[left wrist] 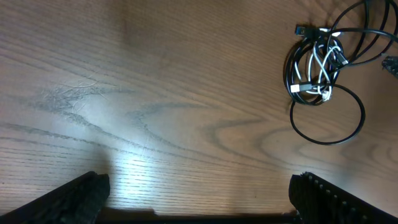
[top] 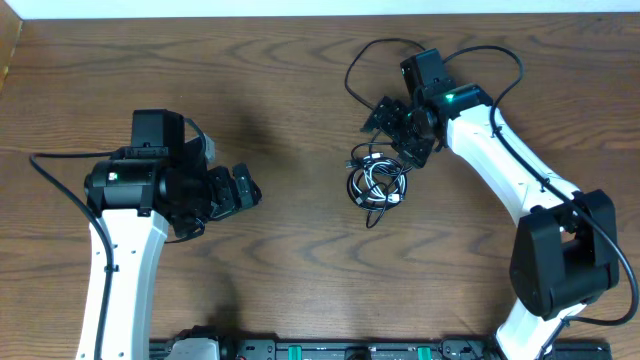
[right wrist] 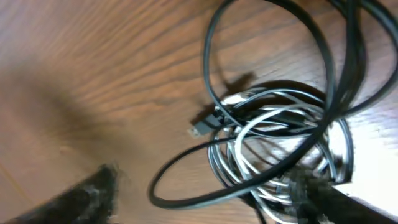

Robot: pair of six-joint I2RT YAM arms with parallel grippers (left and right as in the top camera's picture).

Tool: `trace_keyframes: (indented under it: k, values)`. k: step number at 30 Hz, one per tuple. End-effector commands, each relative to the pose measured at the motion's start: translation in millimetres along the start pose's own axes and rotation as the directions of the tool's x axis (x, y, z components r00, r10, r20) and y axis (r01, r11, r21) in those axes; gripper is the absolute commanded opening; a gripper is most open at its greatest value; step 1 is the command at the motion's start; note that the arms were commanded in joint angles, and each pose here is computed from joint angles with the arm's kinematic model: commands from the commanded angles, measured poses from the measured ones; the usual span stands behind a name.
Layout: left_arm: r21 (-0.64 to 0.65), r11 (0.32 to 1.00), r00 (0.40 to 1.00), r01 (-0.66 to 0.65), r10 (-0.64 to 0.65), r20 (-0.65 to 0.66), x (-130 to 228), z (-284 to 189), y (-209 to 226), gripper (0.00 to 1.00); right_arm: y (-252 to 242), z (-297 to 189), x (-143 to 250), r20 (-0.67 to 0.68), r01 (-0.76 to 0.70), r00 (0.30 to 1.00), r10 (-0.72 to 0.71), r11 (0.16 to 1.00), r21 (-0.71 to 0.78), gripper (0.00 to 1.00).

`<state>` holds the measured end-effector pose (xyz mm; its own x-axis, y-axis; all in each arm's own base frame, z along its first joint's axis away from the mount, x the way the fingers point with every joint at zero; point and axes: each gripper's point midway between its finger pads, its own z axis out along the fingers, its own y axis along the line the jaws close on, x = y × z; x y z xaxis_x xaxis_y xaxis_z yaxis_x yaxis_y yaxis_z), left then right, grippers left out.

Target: Untangle cables

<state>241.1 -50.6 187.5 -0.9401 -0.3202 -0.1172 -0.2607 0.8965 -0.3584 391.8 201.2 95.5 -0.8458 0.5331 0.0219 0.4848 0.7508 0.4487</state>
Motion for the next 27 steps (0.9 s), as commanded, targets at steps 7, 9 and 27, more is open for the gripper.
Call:
trace_keyframes:
  k: [7, 9, 27]
  values:
    - [0.006, 1.000, 1.000, -0.002, 0.002, -0.001, -1, -1, -2, 0.98, -10, 12, 1, 0.132, 0.043, 0.989, -0.060, 0.991, 0.129, 0.24]
    - [0.006, 1.000, 1.000, -0.002, 0.002, -0.001, -1, -1, -2, 0.98, -3, 13, 2, 0.133, 0.054, 0.989, -0.068, 0.993, 0.106, 0.01]
    - [0.006, 1.000, 1.000, -0.002, 0.002, -0.001, -1, -1, -2, 0.98, 165, -370, 2, 0.748, 0.609, 0.638, -0.184, 0.715, -0.343, 0.02]
